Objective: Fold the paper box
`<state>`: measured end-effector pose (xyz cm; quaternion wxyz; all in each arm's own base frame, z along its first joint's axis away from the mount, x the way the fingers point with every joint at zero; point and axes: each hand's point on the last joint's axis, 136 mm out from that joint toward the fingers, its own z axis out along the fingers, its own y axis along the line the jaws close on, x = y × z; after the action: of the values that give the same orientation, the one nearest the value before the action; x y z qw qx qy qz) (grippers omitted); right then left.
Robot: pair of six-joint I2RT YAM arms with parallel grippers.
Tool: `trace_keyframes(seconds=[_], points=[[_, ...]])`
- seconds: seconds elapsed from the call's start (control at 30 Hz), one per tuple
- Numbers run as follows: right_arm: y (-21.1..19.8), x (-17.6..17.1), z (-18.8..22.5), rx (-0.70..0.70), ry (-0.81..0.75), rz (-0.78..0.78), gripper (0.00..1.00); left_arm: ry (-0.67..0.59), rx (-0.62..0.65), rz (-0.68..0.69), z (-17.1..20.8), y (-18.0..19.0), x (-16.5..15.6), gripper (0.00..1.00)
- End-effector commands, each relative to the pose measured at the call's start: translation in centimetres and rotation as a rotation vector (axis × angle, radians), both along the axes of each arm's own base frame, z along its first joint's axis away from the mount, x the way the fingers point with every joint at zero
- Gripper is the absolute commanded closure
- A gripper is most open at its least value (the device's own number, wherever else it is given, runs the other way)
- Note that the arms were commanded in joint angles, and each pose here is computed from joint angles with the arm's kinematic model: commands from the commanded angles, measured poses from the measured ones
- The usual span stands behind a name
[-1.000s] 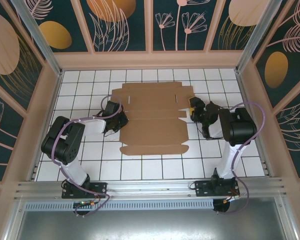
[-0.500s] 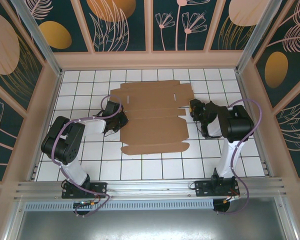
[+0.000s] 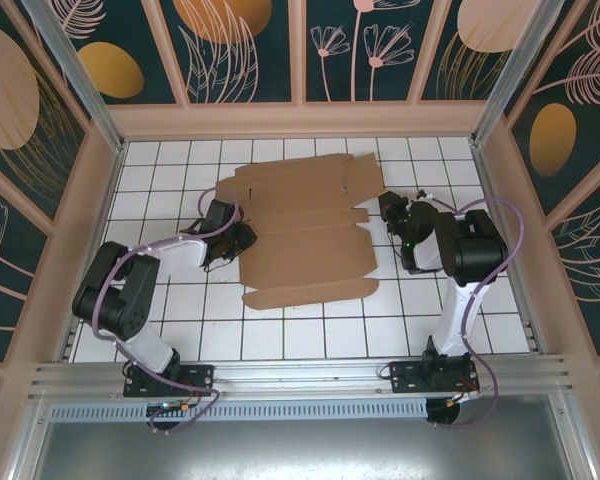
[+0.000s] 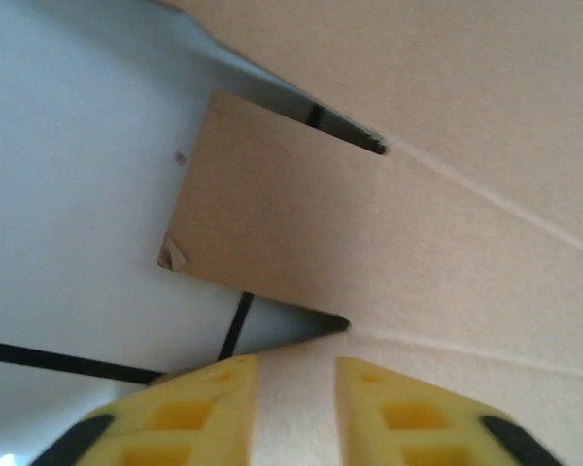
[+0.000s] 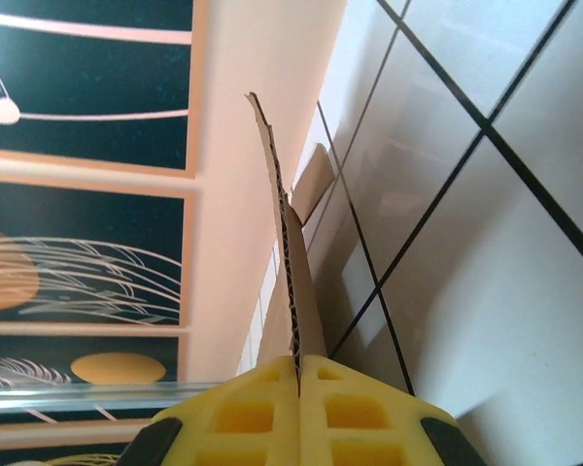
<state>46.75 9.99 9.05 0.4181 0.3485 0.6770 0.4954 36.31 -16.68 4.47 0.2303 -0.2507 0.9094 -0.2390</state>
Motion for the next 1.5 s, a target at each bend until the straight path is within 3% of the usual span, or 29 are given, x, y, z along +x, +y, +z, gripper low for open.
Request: trace_keyframes(seconds=[0.0, 0.23, 0.4, 0.6, 0.77, 0.9, 1.0, 1.2, 1.23, 1.3, 1.33, 1.47], points=[[0.5, 0.6, 4.1, -0.097, -0.117, 0.030, 0.98, -0.068, 0.016, -0.011, 3.8, 0.6, 0.2, 0.61], [-0.9, 1.2, 11.1, -0.361, -0.184, -0.010, 1.00, -0.276, 0.167, 0.006, 12.7, 3.9, -0.3, 0.48], [-3.0, 1.7, 21.3, -0.649, -0.251, -0.098, 1.00, -0.456, 0.272, 0.142, 18.5, 7.8, -1.1, 0.44], [-2.4, -0.1, 36.4, -0.997, -0.436, -0.167, 1.00, -0.513, 0.344, 0.225, 19.5, 10.2, -2.2, 0.42], [4.5, -2.8, 43.2, -1.272, -0.595, -0.115, 1.00, -0.521, 0.351, 0.256, 19.5, 10.8, -2.5, 0.42], [11.7, -3.6, 40.8, -1.431, -0.602, 0.042, 1.00, -0.529, 0.362, 0.276, 20.1, 11.2, -2.5, 0.42], [17.2, -4.3, 35.3, -1.461, -0.578, 0.188, 1.00, -0.535, 0.369, 0.297, 20.5, 11.6, -2.6, 0.43], [27.0, -8.0, 17.3, -1.387, -0.427, 0.447, 1.00, -0.549, 0.450, 0.392, 23.0, 13.8, -3.3, 0.43], [28.5, -8.9, 14.0, -1.361, -0.391, 0.495, 0.96, -0.562, 0.461, 0.420, 23.8, 14.4, -3.5, 0.43], [31.2, -10.5, 9.9, -1.296, -0.366, 0.586, 0.59, -0.590, 0.468, 0.459, 25.3, 15.1, -4.0, 0.43], [32.3, -11.2, 9.2, -1.253, -0.369, 0.618, 0.50, -0.605, 0.463, 0.472, 26.0, 15.3, -4.1, 0.43], [32.0, -11.5, 13.5, -1.021, -0.451, 0.618, 0.30, -0.623, 0.434, 0.382, 26.1, 13.5, -2.9, 0.42]])
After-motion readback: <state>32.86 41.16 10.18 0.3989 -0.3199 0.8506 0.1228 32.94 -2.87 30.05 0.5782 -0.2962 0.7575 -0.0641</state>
